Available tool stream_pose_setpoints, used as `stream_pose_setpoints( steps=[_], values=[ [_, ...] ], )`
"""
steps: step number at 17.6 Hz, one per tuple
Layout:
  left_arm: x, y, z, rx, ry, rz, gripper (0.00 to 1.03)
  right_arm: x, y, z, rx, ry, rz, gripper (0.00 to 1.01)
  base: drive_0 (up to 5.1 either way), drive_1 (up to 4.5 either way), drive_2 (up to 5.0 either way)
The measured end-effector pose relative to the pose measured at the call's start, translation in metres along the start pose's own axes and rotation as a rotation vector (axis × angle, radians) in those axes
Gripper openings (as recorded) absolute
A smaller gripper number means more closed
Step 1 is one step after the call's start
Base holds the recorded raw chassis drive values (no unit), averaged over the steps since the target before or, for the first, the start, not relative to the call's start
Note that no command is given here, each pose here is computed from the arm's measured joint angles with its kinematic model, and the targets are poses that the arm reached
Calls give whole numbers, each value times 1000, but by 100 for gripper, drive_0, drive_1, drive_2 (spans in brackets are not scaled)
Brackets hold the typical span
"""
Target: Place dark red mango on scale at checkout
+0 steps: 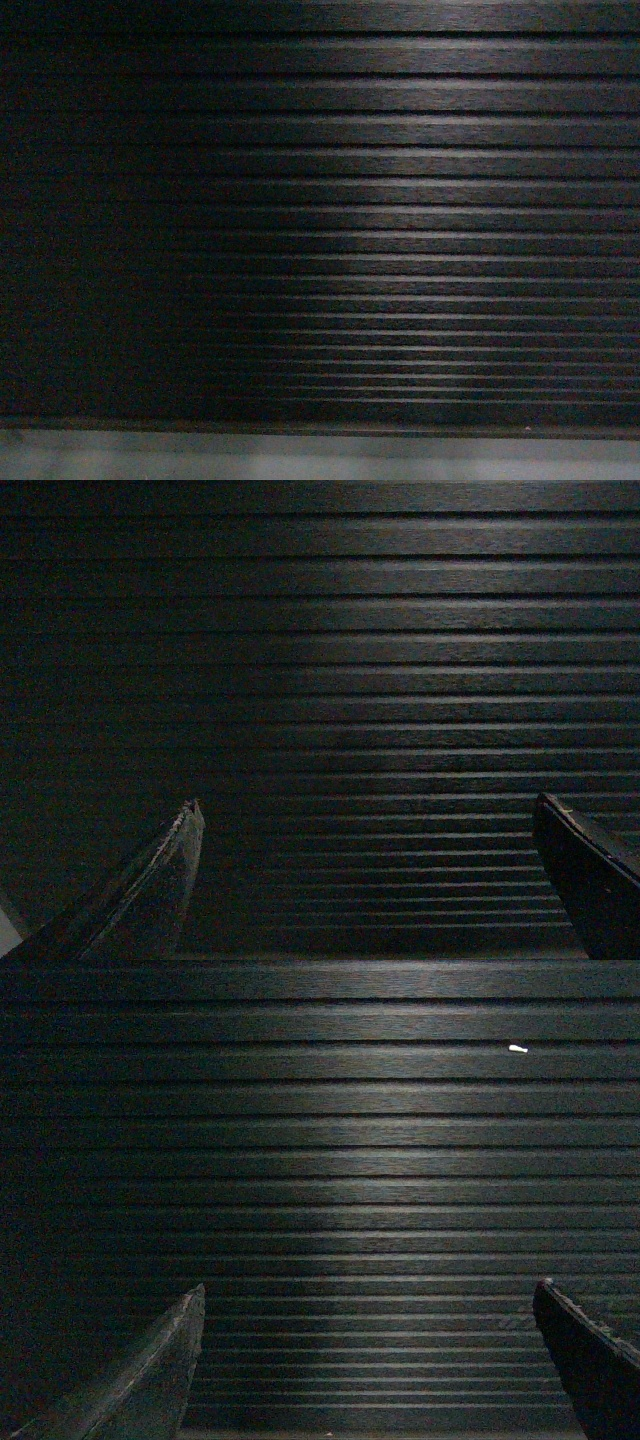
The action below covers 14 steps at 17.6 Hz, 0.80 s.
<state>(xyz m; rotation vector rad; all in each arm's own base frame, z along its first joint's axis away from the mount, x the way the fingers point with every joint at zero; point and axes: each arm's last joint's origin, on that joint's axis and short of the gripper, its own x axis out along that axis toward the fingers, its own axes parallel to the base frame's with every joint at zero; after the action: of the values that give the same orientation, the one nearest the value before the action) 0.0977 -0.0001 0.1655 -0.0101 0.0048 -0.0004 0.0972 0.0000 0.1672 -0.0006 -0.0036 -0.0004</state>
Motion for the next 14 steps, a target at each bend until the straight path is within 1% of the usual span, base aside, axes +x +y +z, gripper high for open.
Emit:
stream_pose_setpoints(
  steps=[14],
  values=[
    [0,0,0,0,0,0,98,0,0,0,0,0,0,98,0,0,0]
  ],
)
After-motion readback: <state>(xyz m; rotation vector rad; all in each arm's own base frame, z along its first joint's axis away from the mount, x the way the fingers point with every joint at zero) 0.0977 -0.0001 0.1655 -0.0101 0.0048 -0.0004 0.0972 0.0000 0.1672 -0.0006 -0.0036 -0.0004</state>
